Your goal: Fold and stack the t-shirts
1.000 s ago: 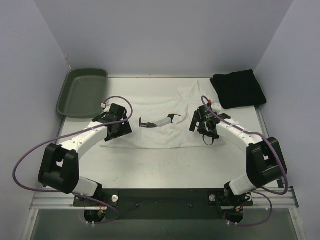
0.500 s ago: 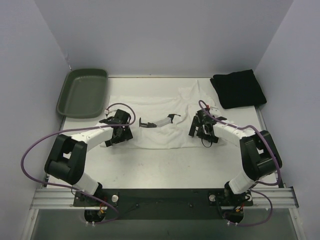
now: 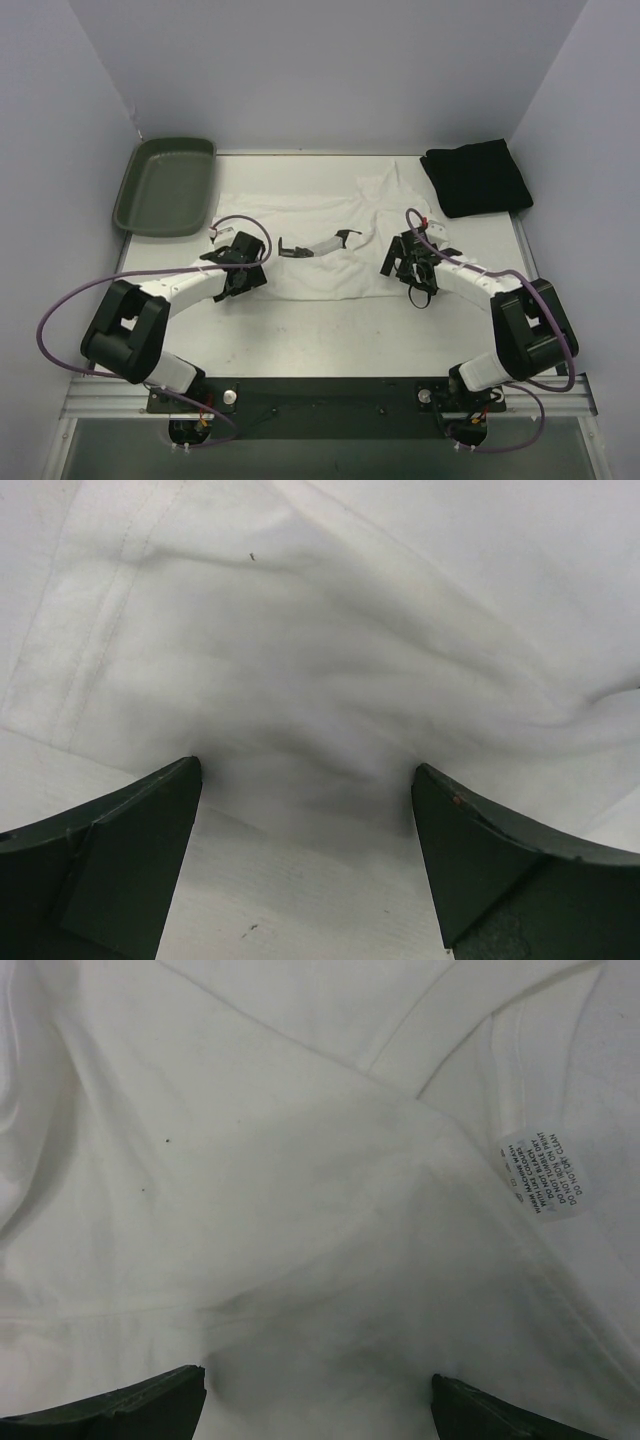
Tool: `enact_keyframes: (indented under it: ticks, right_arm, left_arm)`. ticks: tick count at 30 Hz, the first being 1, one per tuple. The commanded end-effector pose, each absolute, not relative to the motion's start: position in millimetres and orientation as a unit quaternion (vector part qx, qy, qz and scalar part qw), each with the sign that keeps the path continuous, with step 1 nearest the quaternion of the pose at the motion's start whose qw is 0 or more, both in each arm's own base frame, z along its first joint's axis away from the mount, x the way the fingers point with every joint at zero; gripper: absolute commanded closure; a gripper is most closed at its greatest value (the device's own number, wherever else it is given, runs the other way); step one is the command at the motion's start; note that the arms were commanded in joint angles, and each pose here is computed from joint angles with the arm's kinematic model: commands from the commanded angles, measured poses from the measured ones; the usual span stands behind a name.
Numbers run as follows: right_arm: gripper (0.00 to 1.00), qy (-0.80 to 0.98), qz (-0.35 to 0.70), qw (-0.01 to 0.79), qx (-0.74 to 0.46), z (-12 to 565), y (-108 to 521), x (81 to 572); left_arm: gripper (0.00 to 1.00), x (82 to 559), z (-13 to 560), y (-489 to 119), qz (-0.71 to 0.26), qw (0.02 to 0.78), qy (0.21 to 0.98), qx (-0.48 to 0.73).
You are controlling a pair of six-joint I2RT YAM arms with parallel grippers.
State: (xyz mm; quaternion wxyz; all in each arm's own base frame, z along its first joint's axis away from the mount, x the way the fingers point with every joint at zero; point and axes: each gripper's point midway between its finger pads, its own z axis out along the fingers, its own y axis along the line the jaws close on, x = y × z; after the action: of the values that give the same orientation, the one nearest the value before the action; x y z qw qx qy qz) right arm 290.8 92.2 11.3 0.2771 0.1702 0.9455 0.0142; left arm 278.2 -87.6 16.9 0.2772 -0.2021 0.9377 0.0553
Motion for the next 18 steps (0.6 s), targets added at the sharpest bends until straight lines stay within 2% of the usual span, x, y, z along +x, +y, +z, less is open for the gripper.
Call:
enact_keyframes:
  ticks: [1, 14, 18]
  right_arm:
    - [0.01, 0.966, -0.021, 0.171, 0.195, -17.8, 78.8, 222.4]
    - [0.0, 0.957, -0.028, 0.183, 0.222, 10.8, 75.8, 151.6]
    - [0.01, 0.955, -0.028, 0.188, 0.229, 11.2, 67.2, 127.8]
  left_arm:
    - [0.04, 235.9, 0.5, -83.2, 0.074, 0.23, 0.947, -0.213]
    - [0.04, 171.9, 5.4, -79.8, 0.081, 0.208, 0.946, -0.236]
    - [0.08, 153.3, 16.2, -83.9, 0.068, 0.214, 0.946, -0.235]
